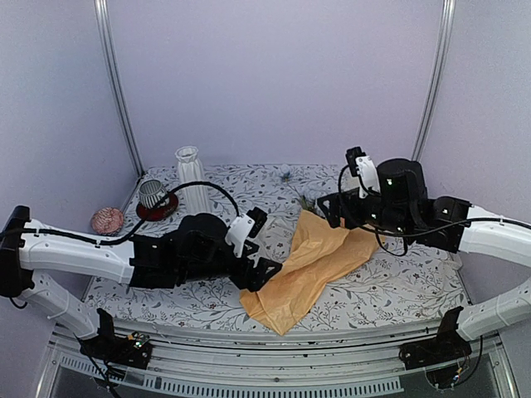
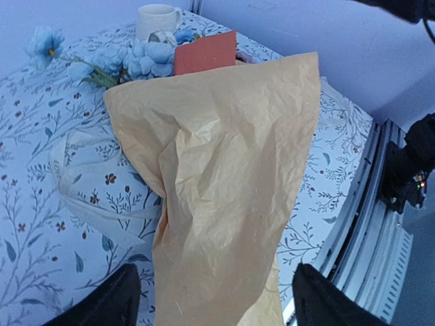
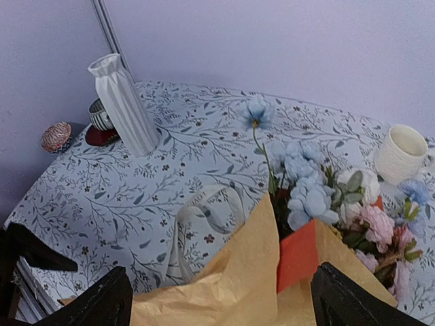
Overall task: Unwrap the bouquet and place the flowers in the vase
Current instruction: Untie the half-tied ribbon from the folded wrapping paper, then unfold the folded wrapping paper from the folded wrapping paper.
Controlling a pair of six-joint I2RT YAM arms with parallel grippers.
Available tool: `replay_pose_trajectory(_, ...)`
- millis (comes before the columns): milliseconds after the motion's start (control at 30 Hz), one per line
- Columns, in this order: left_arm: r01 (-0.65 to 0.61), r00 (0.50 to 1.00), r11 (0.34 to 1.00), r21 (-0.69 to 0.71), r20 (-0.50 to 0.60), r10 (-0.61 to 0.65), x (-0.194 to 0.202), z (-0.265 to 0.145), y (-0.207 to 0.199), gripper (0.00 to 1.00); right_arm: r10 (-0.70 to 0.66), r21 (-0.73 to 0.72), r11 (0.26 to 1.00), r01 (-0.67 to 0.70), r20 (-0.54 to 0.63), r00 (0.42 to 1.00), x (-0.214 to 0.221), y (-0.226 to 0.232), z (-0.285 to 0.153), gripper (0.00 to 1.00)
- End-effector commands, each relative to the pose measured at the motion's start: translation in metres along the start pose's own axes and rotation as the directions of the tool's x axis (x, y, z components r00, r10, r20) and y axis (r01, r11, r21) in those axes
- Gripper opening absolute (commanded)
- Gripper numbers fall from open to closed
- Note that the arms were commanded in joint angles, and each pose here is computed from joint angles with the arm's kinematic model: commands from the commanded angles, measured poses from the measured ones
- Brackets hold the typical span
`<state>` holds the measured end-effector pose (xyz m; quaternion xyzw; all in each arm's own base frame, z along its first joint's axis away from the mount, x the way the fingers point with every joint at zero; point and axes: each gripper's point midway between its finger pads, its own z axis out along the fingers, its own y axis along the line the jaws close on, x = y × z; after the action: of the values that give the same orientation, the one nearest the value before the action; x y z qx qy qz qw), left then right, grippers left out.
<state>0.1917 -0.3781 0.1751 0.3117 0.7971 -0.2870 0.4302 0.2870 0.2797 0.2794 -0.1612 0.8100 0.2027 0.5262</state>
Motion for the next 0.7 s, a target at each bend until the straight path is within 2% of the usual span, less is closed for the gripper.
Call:
replay_pose_trajectory(0, -0.058, 0.998, 0.998, 0.032, -0.011, 0.059, -0.006, 0.004, -0.016, 0.87, 0.077, 0.092, 0.993, -0.077, 0.002, 0.997, 0.022, -0.031, -0.023, 0.94)
replay_pose_trajectory(67, -0.065, 0.998, 0.997, 0.036, -0.017, 0.065, -0.009, 0.008, -0.02, 0.89, 0.095, 0.123, 0.988, -0.092, -0.013, 0.995, 0.038, -0.041, -0.027, 0.94)
replay_pose_trajectory(133, -0.075, 0.997, 0.996, 0.055, -0.026, 0.076, -0.01, 0.013, -0.026, 0.98, 0.109, 0.172, 0.98, -0.103, -0.025, 0.994, 0.053, -0.053, -0.03, 0.95)
replay_pose_trajectory(233, -0.088, 0.995, 0.994, 0.069, -0.046, 0.091, -0.011, 0.02, -0.036, 0.98, 0.156, 0.263, 0.954, -0.145, -0.023, 0.987, 0.072, -0.074, -0.035, 0.96)
replay_pose_trajectory(300, -0.094, 0.994, 0.995, 0.031, -0.06, 0.096, -0.012, 0.027, -0.035, 0.98, 0.199, 0.31, 0.932, -0.186, -0.01, 0.98, 0.082, -0.088, -0.038, 0.96)
replay_pose_trajectory(500, -0.136, 0.982, 0.989, 0.056, -0.121, 0.141, -0.009, 0.051, -0.056, 0.98, 0.268, 0.292, 0.92, -0.261, 0.016, 0.963, 0.099, -0.1, -0.039, 0.95)
replay_pose_trajectory(667, -0.165, 0.972, 0.986, -0.001, -0.169, 0.163, -0.005, 0.068, -0.057, 0.98, 0.276, 0.294, 0.918, -0.268, 0.015, 0.961, 0.106, -0.103, -0.037, 0.95)
